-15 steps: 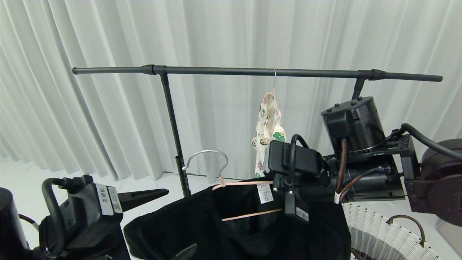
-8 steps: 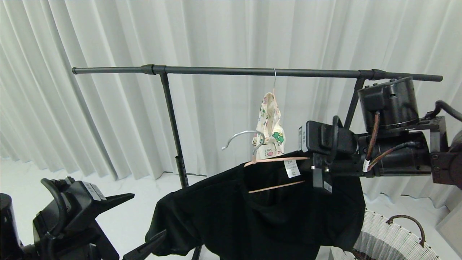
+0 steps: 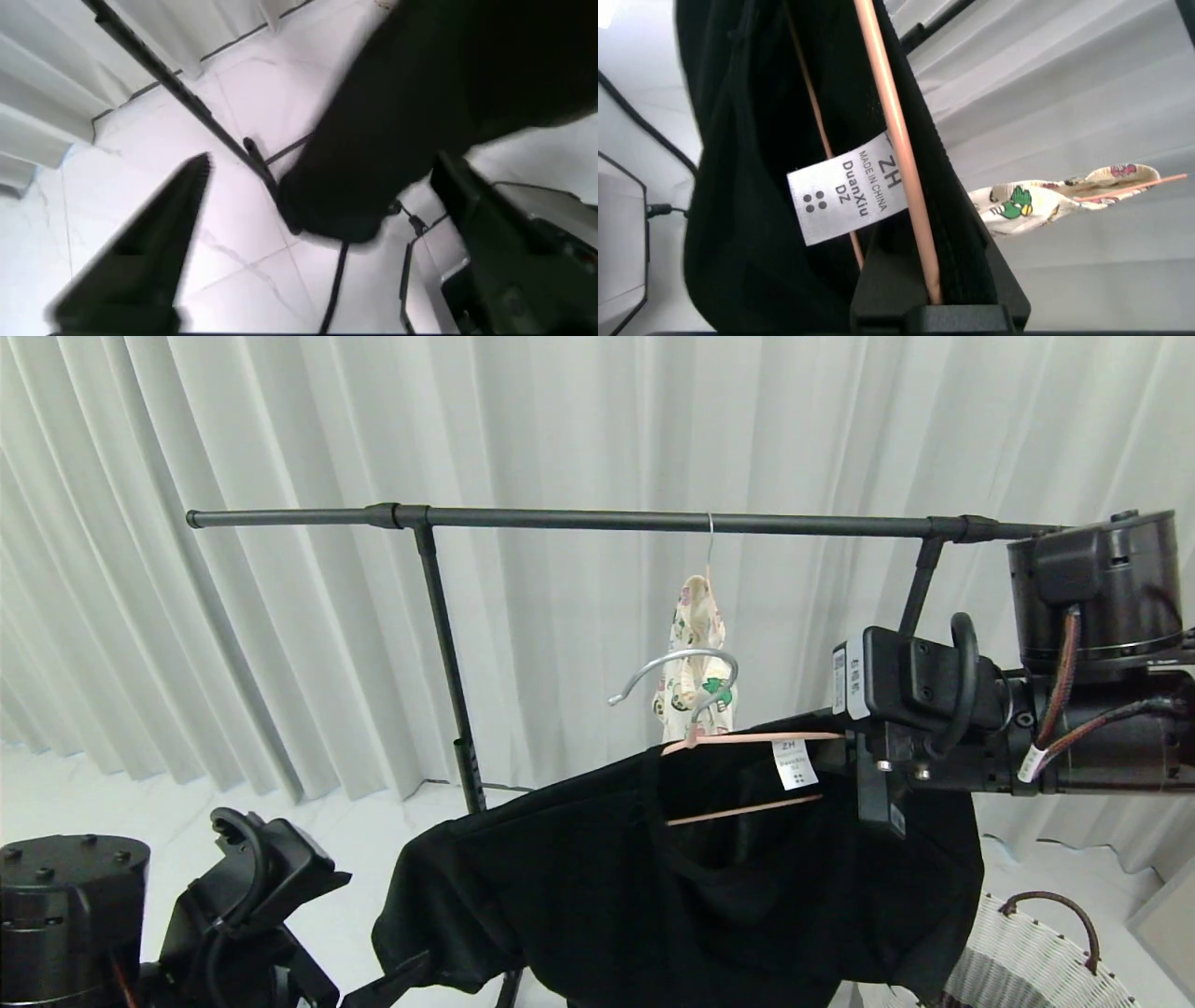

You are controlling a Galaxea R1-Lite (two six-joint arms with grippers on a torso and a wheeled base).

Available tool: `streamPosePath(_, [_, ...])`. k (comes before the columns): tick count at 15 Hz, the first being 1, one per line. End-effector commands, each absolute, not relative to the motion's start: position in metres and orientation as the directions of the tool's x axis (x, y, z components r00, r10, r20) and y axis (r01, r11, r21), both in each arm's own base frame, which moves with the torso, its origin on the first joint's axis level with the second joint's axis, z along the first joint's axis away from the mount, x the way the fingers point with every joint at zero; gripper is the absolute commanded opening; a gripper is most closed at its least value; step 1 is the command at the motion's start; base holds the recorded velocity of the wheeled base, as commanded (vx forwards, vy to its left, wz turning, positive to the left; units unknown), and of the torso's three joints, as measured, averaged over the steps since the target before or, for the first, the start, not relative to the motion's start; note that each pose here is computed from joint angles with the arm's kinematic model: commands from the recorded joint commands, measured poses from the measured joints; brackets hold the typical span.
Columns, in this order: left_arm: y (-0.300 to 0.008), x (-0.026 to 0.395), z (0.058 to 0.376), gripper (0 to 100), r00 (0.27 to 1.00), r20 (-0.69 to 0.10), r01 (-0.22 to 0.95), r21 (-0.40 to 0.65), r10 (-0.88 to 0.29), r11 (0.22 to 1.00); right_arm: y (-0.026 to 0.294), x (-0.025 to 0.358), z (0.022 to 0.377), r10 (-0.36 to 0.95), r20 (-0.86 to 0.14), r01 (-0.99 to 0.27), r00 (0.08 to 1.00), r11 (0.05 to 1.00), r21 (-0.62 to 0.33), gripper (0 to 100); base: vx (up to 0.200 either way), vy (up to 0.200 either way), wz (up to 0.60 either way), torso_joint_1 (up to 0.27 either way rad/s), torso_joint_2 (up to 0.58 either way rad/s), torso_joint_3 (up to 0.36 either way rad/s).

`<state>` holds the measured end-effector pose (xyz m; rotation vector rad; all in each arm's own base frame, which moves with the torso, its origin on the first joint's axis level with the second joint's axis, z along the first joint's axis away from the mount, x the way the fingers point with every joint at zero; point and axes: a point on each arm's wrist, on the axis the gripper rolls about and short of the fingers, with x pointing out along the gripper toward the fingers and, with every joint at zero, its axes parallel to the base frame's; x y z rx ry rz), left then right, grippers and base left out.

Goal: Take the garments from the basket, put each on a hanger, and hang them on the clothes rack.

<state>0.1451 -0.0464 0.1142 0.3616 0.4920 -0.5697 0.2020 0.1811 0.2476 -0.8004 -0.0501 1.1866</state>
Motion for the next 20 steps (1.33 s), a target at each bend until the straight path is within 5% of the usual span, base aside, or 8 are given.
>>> streamPosePath(1, [-0.048, 0.157, 0.112, 0, 0.721, -0.556, 0.588, 0.176, -0.413, 0.79, 0.178, 0.194, 0.251, 0.844, -0.352, -0.798, 0.404, 0.137, -0.587, 0, 0.0, 0.0, 0.0, 0.0, 0.0, 0.0])
streamPosePath(5, [-0.047, 0.157, 0.113, 0, 0.728, -0.553, 0.579, 0.177, -0.407, 0.796, 0.176, 0.192, 0.249, 0.842, -0.36, -0.803, 0.403, 0.136, -0.58, 0, 0.0, 0.0, 0.0, 0.0, 0.0, 0.0])
streamPosePath(11, [0.011, 0.165, 0.111, 0, 0.817, -0.562, 0.272, 0.177, -0.13, 0.946, 0.165, 0.201, 0.248, 0.818, -0.359, -0.806, 0.449, 0.198, -0.558, 0, 0.0, 0.0, 0.0, 0.0, 0.0, 0.0])
streamPosePath(15, [-0.002, 0.16, 0.119, 0, 0.832, -0.52, 0.335, 0.191, -0.194, 0.923, 0.166, 0.202, 0.248, 0.82, -0.339, -0.805, 0.461, 0.226, -0.549, 0, 0.0, 0.0, 0.0, 0.0, 0.0, 0.0])
streamPosePath(16, [-0.005, 0.158, 0.12, 100, 0.832, -0.514, 0.349, 0.193, -0.208, 0.917, 0.166, 0.202, 0.247, 0.82, -0.341, -0.806, 0.46, 0.225, -0.547, 0, 0.0, 0.0, 0.0, 0.0, 0.0, 0.0])
streamPosePath(20, [-0.013, 0.149, 0.125, 100, 0.835, -0.48, 0.398, 0.19, -0.269, 0.897, 0.158, 0.192, 0.245, 0.808, -0.349, -0.808, 0.475, 0.243, -0.537, 0, 0.0, 0.0, 0.0, 0.0, 0.0, 0.0])
